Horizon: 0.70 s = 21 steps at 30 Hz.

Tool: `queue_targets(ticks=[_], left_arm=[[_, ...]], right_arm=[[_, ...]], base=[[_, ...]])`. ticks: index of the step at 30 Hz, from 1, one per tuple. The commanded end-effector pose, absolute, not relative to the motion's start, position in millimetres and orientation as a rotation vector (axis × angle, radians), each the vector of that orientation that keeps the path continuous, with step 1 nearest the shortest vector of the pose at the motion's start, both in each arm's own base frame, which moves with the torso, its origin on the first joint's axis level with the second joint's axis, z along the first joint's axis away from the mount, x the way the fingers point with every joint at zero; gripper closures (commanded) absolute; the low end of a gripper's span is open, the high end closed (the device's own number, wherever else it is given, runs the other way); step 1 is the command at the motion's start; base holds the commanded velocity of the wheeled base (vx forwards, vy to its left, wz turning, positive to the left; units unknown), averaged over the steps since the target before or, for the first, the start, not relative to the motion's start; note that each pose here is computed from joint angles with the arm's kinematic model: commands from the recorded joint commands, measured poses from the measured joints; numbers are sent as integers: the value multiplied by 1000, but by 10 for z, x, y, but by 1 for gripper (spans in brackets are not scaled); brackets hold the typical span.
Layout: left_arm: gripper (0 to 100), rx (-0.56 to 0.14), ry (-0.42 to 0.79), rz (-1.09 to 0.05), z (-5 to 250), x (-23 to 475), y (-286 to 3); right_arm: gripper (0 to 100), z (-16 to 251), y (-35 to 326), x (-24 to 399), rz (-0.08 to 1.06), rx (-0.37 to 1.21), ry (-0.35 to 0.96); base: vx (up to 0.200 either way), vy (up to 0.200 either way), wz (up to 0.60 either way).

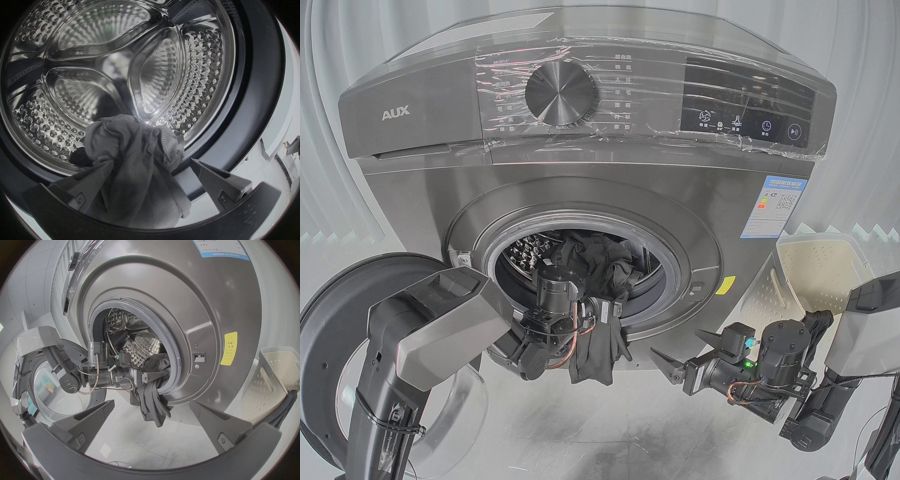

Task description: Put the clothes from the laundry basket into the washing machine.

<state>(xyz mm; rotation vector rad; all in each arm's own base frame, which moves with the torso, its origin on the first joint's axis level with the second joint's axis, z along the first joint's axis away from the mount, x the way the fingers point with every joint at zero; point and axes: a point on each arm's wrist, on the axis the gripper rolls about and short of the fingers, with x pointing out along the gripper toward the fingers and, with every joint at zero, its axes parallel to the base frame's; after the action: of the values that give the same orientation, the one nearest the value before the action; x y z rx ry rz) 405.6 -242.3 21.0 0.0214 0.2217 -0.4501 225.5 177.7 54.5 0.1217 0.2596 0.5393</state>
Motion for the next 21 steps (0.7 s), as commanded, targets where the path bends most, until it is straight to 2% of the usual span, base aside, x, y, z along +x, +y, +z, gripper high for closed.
queue_targets(ticks=[1, 7, 12, 13, 18, 21], left_arm=[[0, 38, 239, -438, 30, 4130, -2418], [0, 45, 258, -412, -128, 4213, -2337], [0, 45, 255, -409, -162, 4226, -2328], [100, 50, 254, -410, -174, 4226, -2328], [100, 46, 242, -410, -148, 4240, -2327], [100, -4, 133, -405, 47, 4353, -2380]], right_arm=[[0, 539, 1786, 2243, 544, 122, 263], [0, 542, 1789, 2246, 546, 123, 261], [0, 542, 1789, 2246, 546, 123, 261], [0, 542, 1789, 2246, 546, 123, 261], [0, 542, 1789, 2246, 546, 123, 261], [0, 540, 1787, 2243, 545, 122, 262]], base=[[0, 0, 0], [0, 0, 0], [0, 0, 0], [0, 0, 0], [0, 0, 0], [0, 0, 0]])
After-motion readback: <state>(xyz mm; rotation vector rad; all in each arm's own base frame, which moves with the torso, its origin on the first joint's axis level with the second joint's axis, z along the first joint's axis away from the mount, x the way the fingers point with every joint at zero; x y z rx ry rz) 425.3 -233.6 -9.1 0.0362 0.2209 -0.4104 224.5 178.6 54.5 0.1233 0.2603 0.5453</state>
